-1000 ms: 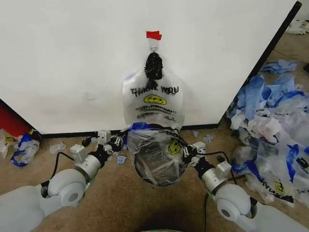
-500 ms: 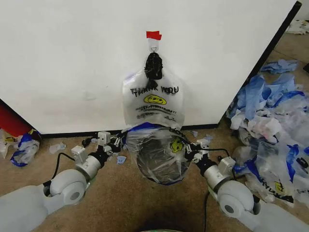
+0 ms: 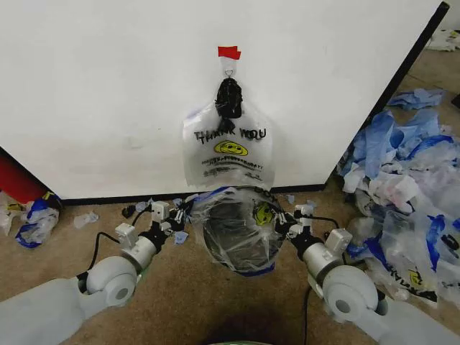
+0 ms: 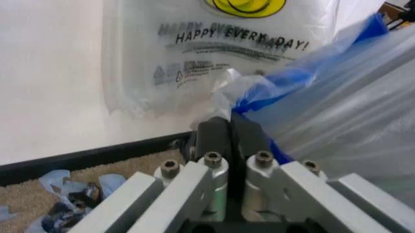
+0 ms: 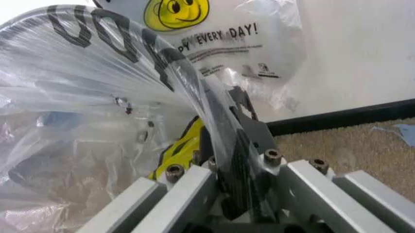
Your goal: Pick up the garbage bag from the wall and place it over the trash bin.
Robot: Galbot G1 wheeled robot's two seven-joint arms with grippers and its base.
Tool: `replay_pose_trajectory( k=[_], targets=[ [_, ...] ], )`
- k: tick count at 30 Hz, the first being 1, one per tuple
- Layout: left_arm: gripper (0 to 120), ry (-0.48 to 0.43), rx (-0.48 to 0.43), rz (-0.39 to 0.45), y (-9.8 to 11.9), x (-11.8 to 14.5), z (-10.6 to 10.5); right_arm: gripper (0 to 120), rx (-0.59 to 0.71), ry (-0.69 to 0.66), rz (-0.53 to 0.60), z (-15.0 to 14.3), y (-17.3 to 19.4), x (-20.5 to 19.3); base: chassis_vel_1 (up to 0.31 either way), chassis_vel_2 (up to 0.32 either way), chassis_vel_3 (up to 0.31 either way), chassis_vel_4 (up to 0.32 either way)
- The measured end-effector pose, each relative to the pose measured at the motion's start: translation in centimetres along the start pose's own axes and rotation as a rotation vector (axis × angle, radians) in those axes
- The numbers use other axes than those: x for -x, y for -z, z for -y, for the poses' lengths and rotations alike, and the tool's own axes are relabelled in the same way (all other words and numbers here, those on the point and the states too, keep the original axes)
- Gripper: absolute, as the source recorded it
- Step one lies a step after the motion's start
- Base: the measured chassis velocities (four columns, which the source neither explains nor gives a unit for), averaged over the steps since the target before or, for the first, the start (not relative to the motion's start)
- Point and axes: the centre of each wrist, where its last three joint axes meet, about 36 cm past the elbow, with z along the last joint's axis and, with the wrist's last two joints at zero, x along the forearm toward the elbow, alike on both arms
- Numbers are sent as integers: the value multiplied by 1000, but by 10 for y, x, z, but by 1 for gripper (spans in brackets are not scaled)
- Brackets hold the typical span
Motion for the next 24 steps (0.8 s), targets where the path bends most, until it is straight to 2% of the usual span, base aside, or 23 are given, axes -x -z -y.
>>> replay_pose_trajectory(
  k=[1, 6, 8, 12, 14, 16, 17, 19, 21, 24],
  targets=[
    [2, 0, 0, 0, 0, 0, 0, 0, 0, 0, 0, 0, 0, 0, 0, 0, 0, 0],
    [23, 7, 11, -19, -5, -3, -9, 0, -9, -7, 3, 3, 0, 3, 0, 0, 0, 0],
    [26, 12, 14, -16, -5, -3, -11, 0, -13, -8, 5, 4, 0, 3, 0, 0, 0, 0],
    [45, 76, 24, 9, 2, -5, -16, 0, -43, -12, 25, 5, -3, 6, 0, 0, 0, 0],
    [48, 85, 28, 12, 4, -7, -17, 0, -47, -13, 31, 5, -4, 7, 0, 0, 0, 0],
    [56, 100, 41, 15, 6, -10, -18, 0, -45, -28, 44, 4, -5, 7, 0, 0, 0, 0],
    [63, 109, 44, 23, 8, -11, -18, 0, -41, -44, 60, 4, -4, 7, 0, 0, 0, 0],
    [66, 117, 44, 33, 11, -12, -18, 0, -33, -60, 76, 4, -4, 7, 0, 0, 0, 0],
    [75, 131, 39, 53, 18, -14, -15, 0, -4, -87, 103, 1, -5, 10, 0, 0, 0, 0],
    [90, 155, -22, 99, 37, -23, -2, 0, 97, -132, 178, -8, -6, 17, 0, 0, 0, 0]
  ],
)
